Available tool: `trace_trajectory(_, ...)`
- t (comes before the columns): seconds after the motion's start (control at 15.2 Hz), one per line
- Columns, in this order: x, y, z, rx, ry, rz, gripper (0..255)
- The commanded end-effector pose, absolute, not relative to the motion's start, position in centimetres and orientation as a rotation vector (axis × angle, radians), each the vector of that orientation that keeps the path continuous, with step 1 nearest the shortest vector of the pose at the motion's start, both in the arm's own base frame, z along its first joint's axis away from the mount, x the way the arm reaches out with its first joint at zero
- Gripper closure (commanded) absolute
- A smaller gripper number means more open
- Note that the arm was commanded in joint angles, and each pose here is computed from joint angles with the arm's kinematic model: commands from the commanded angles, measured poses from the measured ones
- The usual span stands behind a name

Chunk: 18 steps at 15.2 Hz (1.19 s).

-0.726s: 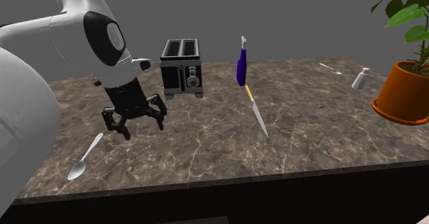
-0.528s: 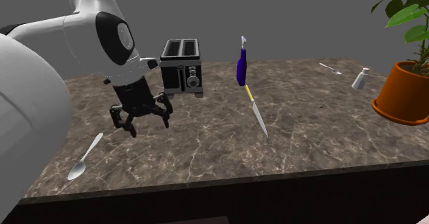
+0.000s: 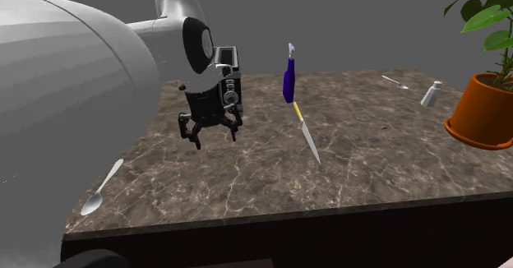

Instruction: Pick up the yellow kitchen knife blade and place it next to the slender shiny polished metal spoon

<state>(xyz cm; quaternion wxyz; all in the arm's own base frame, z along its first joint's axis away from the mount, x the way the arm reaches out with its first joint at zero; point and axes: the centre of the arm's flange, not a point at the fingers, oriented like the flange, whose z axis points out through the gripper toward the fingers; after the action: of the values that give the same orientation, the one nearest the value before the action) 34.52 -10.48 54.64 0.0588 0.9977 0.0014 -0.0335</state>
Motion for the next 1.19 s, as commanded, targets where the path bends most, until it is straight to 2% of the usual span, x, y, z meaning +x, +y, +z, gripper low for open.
trace_trajectory(0.0,35.6,-13.3,54.2,3.030,-0.009,-0.090,0)
trace_trajectory(1.12,43.1,-35.1,51.2,3.106,-0.127,-0.002,0)
